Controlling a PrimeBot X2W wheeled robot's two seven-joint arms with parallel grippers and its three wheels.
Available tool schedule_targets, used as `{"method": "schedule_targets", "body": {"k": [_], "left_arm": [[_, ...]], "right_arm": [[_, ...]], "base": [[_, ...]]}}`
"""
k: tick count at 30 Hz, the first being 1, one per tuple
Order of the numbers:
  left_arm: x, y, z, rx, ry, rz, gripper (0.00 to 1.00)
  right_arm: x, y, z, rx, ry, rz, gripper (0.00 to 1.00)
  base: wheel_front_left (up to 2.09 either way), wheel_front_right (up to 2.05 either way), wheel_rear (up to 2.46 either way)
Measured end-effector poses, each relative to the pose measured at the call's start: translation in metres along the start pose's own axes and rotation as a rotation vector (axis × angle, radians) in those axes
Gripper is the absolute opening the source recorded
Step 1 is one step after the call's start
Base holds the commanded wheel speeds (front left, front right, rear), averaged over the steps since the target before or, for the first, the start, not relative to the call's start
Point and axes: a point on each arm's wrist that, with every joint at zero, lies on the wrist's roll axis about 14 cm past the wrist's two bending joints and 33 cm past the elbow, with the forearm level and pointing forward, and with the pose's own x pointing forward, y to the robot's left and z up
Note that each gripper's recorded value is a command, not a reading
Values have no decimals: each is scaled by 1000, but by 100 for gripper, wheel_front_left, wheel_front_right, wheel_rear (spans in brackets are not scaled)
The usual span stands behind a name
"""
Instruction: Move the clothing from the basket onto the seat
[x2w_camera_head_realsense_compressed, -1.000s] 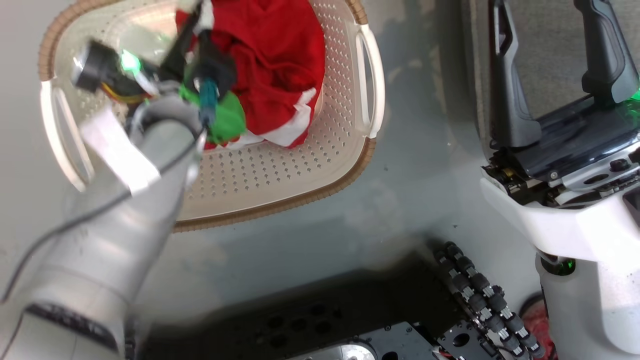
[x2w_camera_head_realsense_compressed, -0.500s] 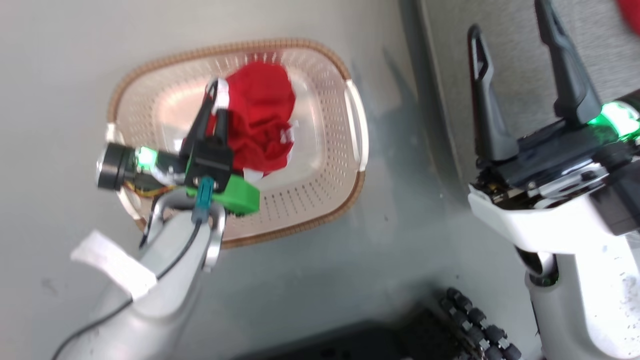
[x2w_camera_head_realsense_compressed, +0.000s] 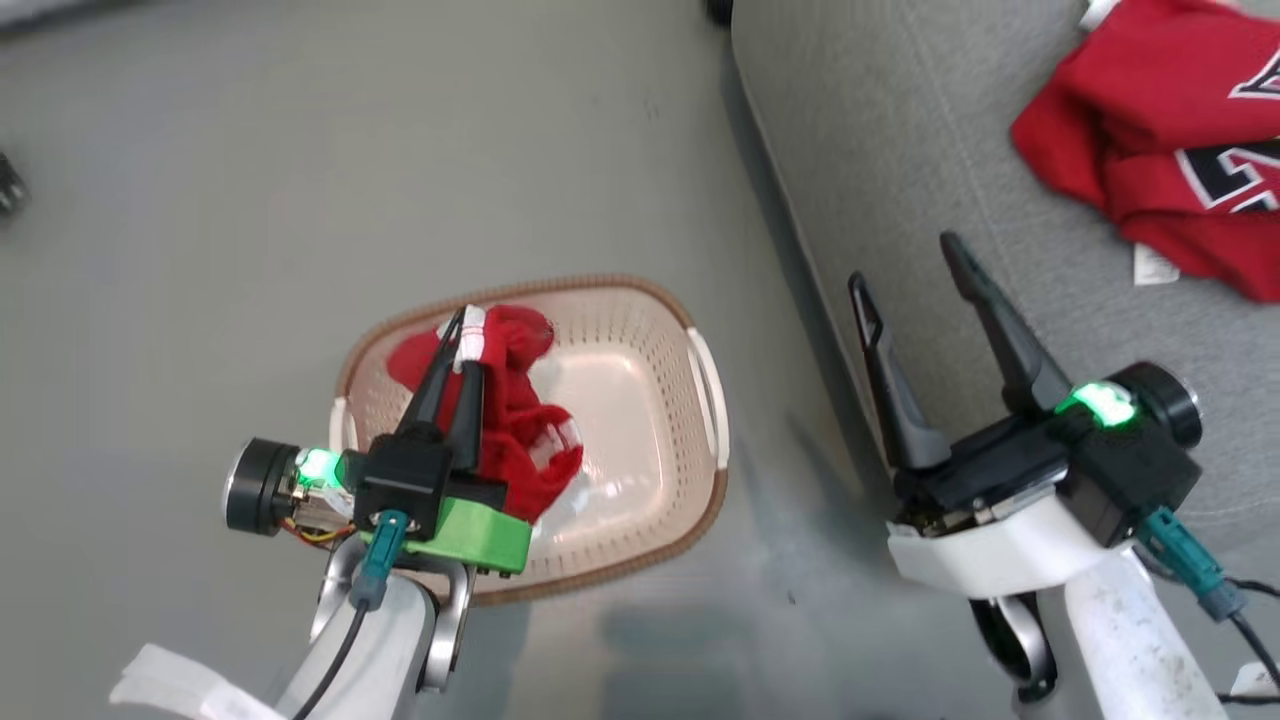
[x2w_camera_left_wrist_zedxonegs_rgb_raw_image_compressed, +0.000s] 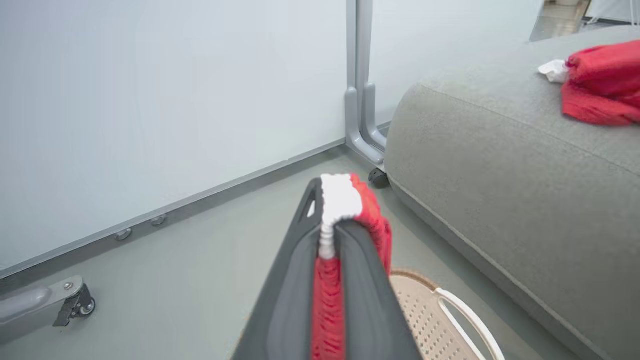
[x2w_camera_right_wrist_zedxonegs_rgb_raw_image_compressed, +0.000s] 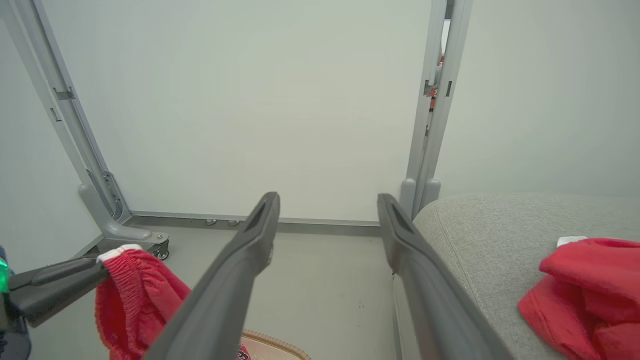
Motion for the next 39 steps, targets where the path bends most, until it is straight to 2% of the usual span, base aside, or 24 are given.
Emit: {"method": "schedule_targets", "body": {"k": [11, 18, 24, 30, 39], "left_arm": [[-37, -23, 139, 14, -342, -41, 0], [-61, -42, 193, 40, -483, -87, 0], [-72, -61, 213, 46, -539, -144, 0], [-72, -79, 213, 35, -539, -210, 0], [-81, -104, 222, 29, -571, -300, 0]], "right_arm": [[-51, 26, 50, 47, -75, 22, 100], [-73, 34, 69, 47, -116, 30, 100], [-79, 43, 75, 63, -130, 52, 100], [-70, 65, 75, 78, -131, 123, 100], [-71, 91, 32, 87, 6, 223, 100]], "base": [[0, 0, 0], [0, 0, 0], [0, 0, 0], [0, 0, 0], [0, 0, 0]]}}
